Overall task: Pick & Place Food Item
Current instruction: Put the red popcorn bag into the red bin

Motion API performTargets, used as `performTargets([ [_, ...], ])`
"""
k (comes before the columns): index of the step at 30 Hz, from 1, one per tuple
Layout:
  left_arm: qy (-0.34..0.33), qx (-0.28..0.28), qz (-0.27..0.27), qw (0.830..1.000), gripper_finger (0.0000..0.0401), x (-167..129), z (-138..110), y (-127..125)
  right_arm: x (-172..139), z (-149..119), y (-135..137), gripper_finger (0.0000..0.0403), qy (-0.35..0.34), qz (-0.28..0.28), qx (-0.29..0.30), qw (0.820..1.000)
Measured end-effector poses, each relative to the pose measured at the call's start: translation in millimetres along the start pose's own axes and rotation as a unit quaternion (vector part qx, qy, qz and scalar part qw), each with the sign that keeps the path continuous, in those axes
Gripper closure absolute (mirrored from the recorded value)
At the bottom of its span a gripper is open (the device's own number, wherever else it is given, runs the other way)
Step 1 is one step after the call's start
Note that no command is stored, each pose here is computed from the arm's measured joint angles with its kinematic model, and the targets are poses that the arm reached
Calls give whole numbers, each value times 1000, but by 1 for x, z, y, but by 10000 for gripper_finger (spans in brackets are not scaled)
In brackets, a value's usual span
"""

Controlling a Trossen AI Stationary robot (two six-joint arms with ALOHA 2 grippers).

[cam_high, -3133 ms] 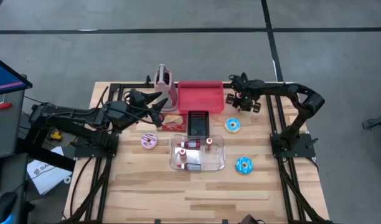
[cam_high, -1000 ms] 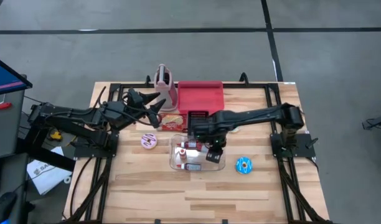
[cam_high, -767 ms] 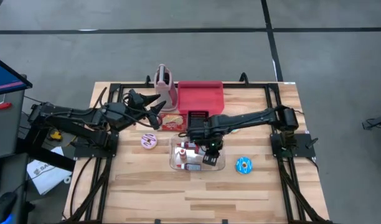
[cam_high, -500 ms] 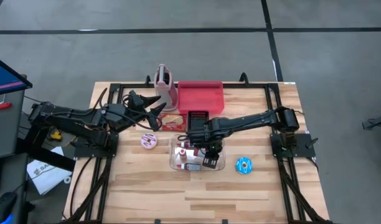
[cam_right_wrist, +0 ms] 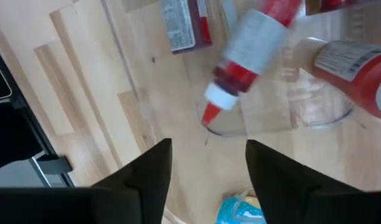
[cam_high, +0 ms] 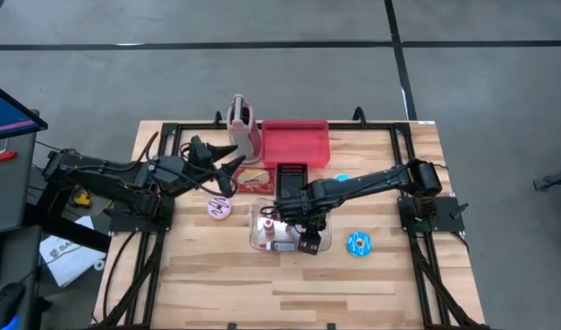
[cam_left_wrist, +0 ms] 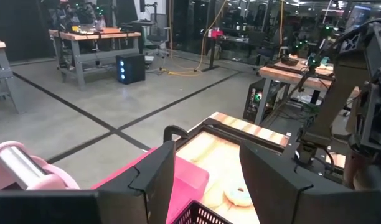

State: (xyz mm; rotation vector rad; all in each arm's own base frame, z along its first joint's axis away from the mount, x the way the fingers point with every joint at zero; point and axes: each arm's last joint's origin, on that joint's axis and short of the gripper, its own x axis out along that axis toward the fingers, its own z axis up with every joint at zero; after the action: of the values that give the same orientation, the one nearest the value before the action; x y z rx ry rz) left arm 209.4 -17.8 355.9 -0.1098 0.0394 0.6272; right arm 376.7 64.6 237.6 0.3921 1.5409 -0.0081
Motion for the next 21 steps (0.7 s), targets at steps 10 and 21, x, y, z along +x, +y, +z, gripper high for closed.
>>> performTargets([
  [10,73,36,-9,997,224,-15,-15,5,-44,-17,2,225,-85,-25,38,995],
  [21,274,38,-120,954,224,-62,-56,-7,-130,-85,20,222,-277,-25,129,952],
])
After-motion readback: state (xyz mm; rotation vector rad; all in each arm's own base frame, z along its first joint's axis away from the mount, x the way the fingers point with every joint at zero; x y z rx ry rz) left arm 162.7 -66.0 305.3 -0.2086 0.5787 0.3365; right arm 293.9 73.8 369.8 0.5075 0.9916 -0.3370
